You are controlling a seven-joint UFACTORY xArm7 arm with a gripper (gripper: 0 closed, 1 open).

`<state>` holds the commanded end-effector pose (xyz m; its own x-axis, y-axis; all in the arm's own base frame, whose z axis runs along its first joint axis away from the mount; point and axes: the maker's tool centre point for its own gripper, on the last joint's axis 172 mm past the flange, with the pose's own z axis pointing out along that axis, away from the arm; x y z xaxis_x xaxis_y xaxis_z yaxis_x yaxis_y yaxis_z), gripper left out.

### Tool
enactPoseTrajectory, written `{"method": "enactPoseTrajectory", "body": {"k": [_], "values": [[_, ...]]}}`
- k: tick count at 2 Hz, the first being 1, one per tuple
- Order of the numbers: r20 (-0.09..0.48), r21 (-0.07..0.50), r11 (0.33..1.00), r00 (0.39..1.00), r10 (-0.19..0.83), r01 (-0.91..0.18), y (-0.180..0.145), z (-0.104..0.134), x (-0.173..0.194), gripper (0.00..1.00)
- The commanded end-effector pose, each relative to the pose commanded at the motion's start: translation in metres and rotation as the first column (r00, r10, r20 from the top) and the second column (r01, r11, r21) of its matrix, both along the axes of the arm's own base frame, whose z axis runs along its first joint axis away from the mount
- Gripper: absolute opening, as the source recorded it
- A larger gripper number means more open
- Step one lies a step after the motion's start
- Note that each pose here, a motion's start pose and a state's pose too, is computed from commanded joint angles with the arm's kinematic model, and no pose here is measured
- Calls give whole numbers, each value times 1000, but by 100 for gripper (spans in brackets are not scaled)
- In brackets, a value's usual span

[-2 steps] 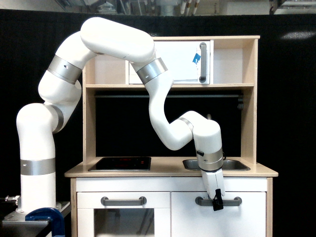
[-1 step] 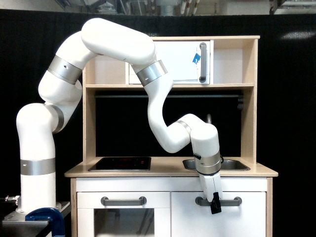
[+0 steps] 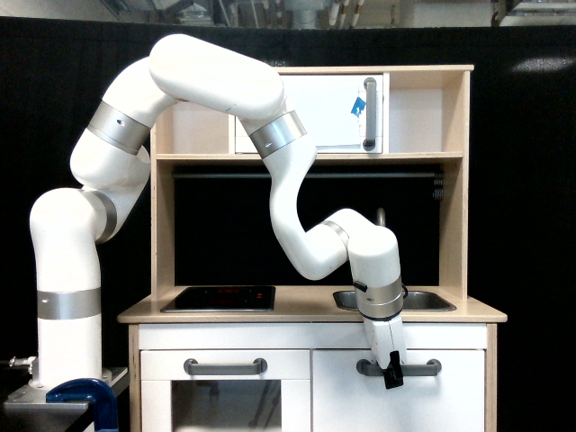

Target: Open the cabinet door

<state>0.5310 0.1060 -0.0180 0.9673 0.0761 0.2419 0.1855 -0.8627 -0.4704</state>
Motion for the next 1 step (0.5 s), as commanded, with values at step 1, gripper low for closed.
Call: {"method": "enactPoseTrajectory", "body": {"k": [1], "values": [[0,0,1000,1000,0,0,10,9,0,0]]}}
